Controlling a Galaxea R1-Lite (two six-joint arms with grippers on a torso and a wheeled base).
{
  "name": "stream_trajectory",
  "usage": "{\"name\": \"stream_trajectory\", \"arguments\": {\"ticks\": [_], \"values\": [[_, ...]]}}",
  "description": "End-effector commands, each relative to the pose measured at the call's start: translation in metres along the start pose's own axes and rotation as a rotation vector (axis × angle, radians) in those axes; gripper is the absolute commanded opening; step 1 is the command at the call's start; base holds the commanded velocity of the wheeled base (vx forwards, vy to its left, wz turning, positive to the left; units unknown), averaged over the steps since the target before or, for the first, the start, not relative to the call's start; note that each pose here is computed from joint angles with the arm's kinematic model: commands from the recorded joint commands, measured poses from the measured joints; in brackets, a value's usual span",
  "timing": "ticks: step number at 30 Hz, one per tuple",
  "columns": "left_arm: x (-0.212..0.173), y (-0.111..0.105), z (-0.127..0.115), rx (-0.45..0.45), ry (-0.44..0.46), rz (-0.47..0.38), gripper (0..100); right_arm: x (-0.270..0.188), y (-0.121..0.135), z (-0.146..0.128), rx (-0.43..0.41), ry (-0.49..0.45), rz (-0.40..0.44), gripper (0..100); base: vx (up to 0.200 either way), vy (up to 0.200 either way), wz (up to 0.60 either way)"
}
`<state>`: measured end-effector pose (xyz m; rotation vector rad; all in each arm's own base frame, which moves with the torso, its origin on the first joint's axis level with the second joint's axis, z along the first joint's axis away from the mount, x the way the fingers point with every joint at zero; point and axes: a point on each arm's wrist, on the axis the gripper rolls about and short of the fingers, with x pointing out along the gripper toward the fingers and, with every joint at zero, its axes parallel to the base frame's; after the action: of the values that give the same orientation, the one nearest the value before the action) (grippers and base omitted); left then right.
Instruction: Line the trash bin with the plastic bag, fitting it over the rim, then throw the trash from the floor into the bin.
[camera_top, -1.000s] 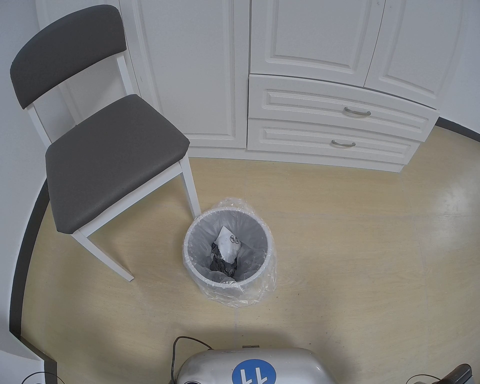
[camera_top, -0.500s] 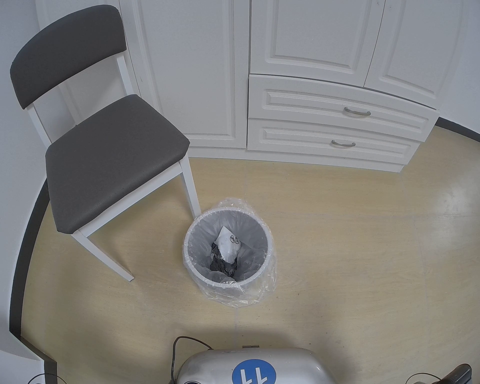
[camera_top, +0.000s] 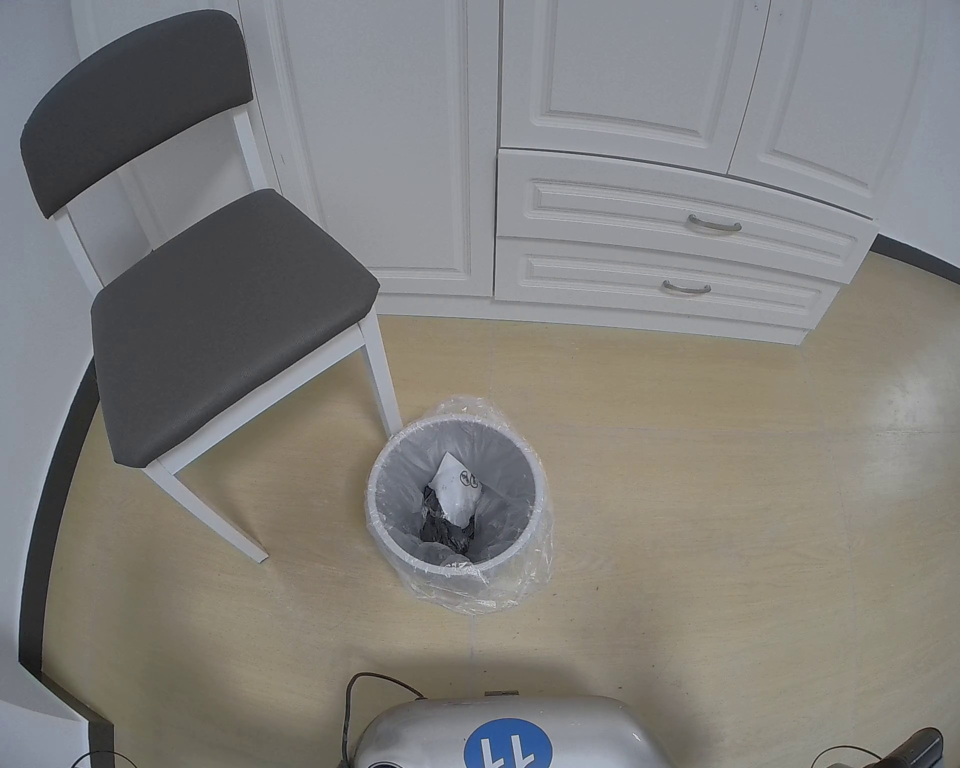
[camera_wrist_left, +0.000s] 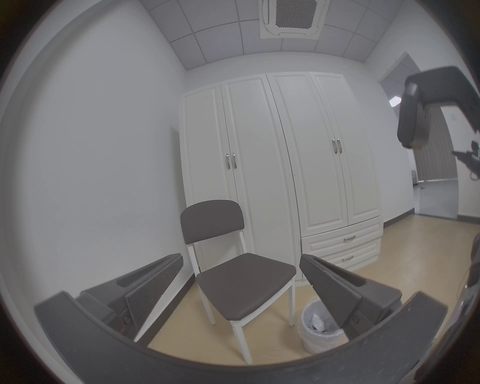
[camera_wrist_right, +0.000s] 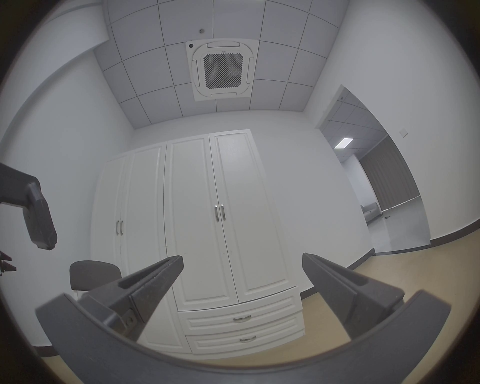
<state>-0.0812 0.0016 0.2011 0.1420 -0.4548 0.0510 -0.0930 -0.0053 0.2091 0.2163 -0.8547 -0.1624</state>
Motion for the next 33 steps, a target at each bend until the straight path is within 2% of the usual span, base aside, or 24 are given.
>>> {"name": "stream_trajectory", "arguments": {"ticks": [1,2,3,4,9,13,17,25,29,33], "values": [[-0.006,-0.002,-0.011,0.034,-0.006,0.010,100,-0.003,-0.001,-0.004,-0.004,0.004,0.005,100,0.000,0.000,0.00],[-0.006,-0.002,-0.011,0.034,-0.006,0.010,100,-0.003,-0.001,-0.004,-0.004,0.004,0.005,100,0.000,0.000,0.00],[-0.002,-0.005,-0.026,0.107,0.030,0.004,100,-0.003,-0.002,-0.010,-0.012,0.025,0.006,100,0.000,0.000,0.00],[0.000,-0.005,-0.031,0.137,0.034,0.005,100,-0.003,-0.002,-0.013,-0.019,0.034,0.004,100,0.000,0.000,0.00],[0.005,-0.009,-0.052,0.296,-0.009,0.012,100,-0.005,-0.004,-0.026,-0.039,0.080,-0.001,100,0.000,0.000,0.00],[0.008,-0.012,-0.072,0.419,-0.011,0.012,100,-0.006,-0.005,-0.031,-0.055,0.101,0.004,100,0.000,0.000,0.00],[0.008,-0.015,-0.091,0.446,0.027,-0.007,100,-0.006,-0.005,-0.036,-0.072,0.128,0.043,100,0.000,0.000,0.00],[0.007,-0.017,-0.105,0.492,0.125,-0.049,100,-0.010,-0.008,-0.053,-0.086,0.189,0.021,100,0.000,0.000,0.00],[0.005,-0.018,-0.113,0.526,0.194,-0.082,100,-0.014,-0.012,-0.067,-0.102,0.236,-0.019,100,0.000,0.000,0.00],[0.005,-0.018,-0.115,0.523,0.218,-0.090,100,-0.017,-0.015,-0.077,-0.129,0.299,-0.075,100,0.000,0.000,0.00]]}}
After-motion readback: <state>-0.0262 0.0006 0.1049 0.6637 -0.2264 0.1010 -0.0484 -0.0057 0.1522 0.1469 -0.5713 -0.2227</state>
